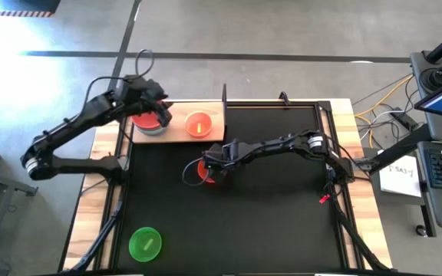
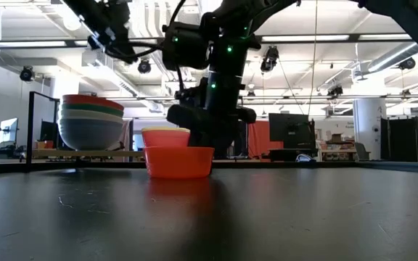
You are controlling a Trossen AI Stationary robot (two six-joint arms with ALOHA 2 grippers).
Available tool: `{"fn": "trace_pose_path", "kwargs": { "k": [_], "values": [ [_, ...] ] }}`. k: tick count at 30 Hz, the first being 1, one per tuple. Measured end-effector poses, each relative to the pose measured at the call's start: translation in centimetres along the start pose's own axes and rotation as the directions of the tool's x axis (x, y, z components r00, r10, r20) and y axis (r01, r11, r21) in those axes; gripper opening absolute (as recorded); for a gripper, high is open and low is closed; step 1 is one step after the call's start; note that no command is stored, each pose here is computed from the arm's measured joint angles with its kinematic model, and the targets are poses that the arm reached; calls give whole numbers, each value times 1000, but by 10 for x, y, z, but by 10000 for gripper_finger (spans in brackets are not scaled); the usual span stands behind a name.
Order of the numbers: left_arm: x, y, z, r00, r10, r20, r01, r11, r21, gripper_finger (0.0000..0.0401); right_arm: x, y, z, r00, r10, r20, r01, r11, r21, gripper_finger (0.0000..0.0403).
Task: Place and stack bowls onto a shelf
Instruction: Stack the light orange bowl on top of the yellow bowl on the shelf
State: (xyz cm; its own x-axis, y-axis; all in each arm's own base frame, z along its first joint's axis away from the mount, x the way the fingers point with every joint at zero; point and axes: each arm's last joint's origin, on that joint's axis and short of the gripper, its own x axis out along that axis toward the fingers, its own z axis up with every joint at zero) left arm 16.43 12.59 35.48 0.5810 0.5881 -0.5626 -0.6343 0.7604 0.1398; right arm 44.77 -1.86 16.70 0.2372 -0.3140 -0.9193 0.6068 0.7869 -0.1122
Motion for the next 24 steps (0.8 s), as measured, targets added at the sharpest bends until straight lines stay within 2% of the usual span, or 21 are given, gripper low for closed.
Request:
{"fn": "trace_pose_path", "kwargs": {
  "k": [5, 12, 18, 24],
  "values": [
    [-22, 2, -6, 1000, 1, 15, 0, 1000, -26, 138, -1, -1, 2, 1000, 10, 11, -10, 999, -48, 152],
    [-34, 2, -11, 1000, -19, 6, 20, 997, -75, 128, 2, -1, 5, 999, 51, 2, -50, 994, -99, 22],
    [-34, 2, -11, 1000, -23, 7, 24, 996, -89, 127, 5, 1, 5, 994, 109, -24, -112, 983, -148, 11],
    [-33, 0, -11, 998, -69, 8, 69, 993, -96, 127, -19, -2, 7, 982, 186, -26, -188, 968, -165, 8]
  ]
}}
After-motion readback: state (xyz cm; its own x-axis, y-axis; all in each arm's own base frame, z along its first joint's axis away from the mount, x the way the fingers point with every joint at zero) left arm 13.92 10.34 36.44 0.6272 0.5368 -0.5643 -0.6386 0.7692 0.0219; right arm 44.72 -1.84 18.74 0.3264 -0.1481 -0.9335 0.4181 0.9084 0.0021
